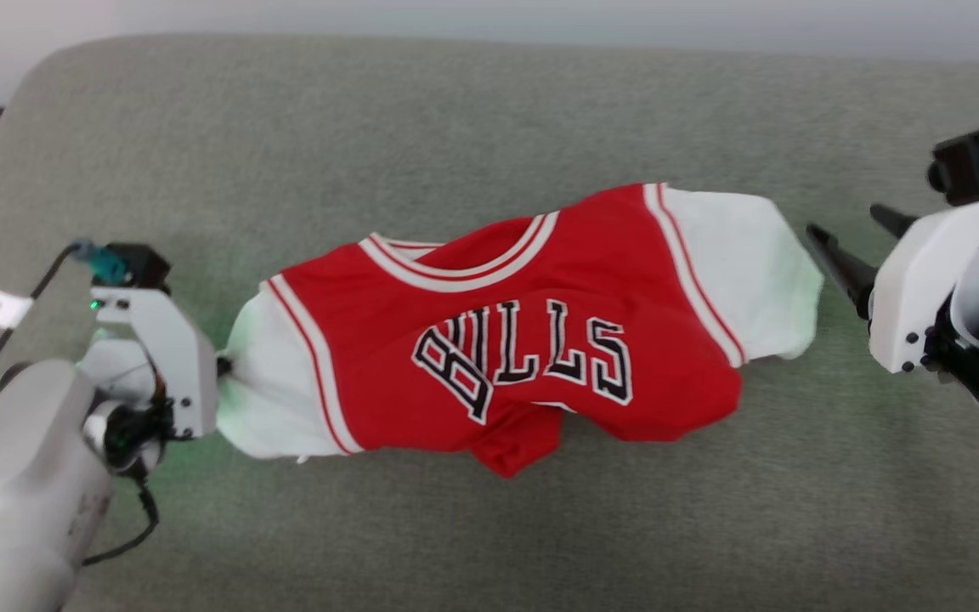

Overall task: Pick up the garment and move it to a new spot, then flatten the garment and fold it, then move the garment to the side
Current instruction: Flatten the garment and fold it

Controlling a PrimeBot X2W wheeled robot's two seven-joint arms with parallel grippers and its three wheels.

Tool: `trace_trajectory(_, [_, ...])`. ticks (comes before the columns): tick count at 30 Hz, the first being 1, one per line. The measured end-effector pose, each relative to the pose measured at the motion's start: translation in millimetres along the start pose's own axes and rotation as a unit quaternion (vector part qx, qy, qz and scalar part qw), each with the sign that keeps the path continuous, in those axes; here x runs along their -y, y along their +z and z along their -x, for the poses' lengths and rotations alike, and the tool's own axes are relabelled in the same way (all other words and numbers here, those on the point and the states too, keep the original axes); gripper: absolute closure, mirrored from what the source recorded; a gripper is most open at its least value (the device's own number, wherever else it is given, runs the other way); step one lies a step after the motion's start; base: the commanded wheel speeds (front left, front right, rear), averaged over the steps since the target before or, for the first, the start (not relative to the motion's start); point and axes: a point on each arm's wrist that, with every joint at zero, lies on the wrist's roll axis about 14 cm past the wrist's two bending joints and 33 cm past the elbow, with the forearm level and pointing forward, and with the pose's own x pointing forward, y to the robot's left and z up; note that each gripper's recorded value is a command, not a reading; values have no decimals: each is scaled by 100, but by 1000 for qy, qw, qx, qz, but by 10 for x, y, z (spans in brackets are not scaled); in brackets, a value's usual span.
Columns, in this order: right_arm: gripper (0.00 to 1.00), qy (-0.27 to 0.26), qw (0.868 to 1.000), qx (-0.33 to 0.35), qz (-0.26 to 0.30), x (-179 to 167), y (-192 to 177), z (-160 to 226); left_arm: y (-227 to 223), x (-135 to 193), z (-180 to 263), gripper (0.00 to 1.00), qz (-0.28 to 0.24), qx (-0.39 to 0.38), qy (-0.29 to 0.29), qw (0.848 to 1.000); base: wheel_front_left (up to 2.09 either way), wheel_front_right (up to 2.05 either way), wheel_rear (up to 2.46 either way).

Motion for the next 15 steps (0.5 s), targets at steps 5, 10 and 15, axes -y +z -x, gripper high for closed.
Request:
trace_trajectory(5, [0, 12, 995, -99, -5, -11, -275, -277, 31, 14, -32, 100, 2, 5, -4, 1000, 0, 0, 0])
trace_trajectory(10, [0, 19, 986, -164, -25, -8, -491, -489, 46, -7, -60, 100, 4, 9, -3, 1000, 0, 0, 0])
trace_trajectory(15, [7, 28, 971, -231, -46, -51, -647, -621, 36, -48, -80, 100, 10, 8, -1, 1000, 0, 0, 0])
